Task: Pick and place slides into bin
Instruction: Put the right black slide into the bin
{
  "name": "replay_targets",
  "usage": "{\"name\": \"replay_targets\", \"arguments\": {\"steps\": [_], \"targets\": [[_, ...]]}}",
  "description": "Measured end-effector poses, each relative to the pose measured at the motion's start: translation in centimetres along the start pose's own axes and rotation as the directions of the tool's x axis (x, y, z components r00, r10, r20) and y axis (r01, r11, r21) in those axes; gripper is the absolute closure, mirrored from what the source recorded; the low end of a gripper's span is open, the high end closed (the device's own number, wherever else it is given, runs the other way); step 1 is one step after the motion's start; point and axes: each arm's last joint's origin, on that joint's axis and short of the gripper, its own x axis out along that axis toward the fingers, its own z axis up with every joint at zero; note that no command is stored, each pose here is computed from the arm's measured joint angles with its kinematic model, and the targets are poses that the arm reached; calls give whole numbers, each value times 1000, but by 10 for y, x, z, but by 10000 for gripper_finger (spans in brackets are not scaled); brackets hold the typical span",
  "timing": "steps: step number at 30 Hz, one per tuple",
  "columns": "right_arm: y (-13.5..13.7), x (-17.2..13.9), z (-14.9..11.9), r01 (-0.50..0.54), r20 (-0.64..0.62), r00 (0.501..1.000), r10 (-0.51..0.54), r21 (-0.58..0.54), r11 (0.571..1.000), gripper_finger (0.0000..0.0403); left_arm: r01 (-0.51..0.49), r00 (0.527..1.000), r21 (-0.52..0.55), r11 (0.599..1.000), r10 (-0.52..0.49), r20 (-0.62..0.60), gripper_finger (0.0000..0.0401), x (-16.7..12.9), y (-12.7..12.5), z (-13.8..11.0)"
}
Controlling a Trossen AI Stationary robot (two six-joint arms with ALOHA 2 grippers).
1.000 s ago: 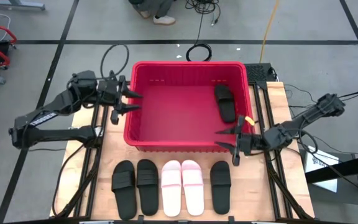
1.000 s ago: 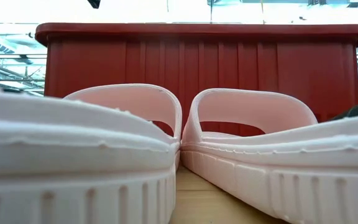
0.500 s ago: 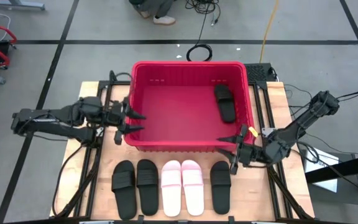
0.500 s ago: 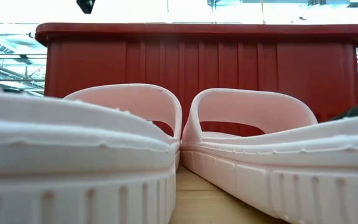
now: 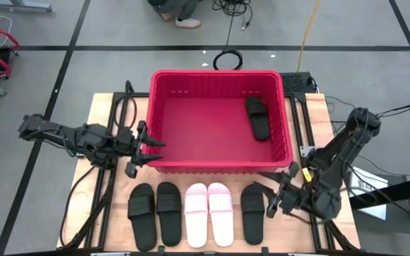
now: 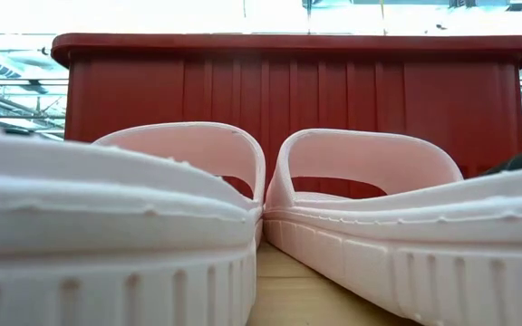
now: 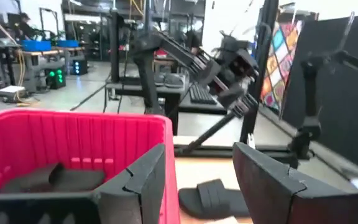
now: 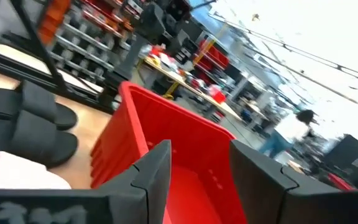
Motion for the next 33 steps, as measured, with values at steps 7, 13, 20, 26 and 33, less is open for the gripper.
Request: {"name": "replay_targets", "arguments": {"steps": [7,13,20,26,33], "targets": [[33,-6,18,82,-54,995,-86,-75,994,252,41,999,-35,999,-40,11,215,-1,-6,1],[52,-3,32,94,-61,993,-97,-50,994,252,50,998,-73,996,-53,-32,215,0,-11,-4],[68,-6,32,85,-54,995,-87,-26,996,252,89,995,-76,993,-92,-40,215,-2,-18,-5],[77,-16,30,62,-36,998,-60,31,998,252,119,992,-74,990,-121,-33,215,-3,-23,-5],[82,-29,29,31,-15,999,-30,94,995,252,136,990,-71,988,-138,-25,215,-4,-25,-4]]}}
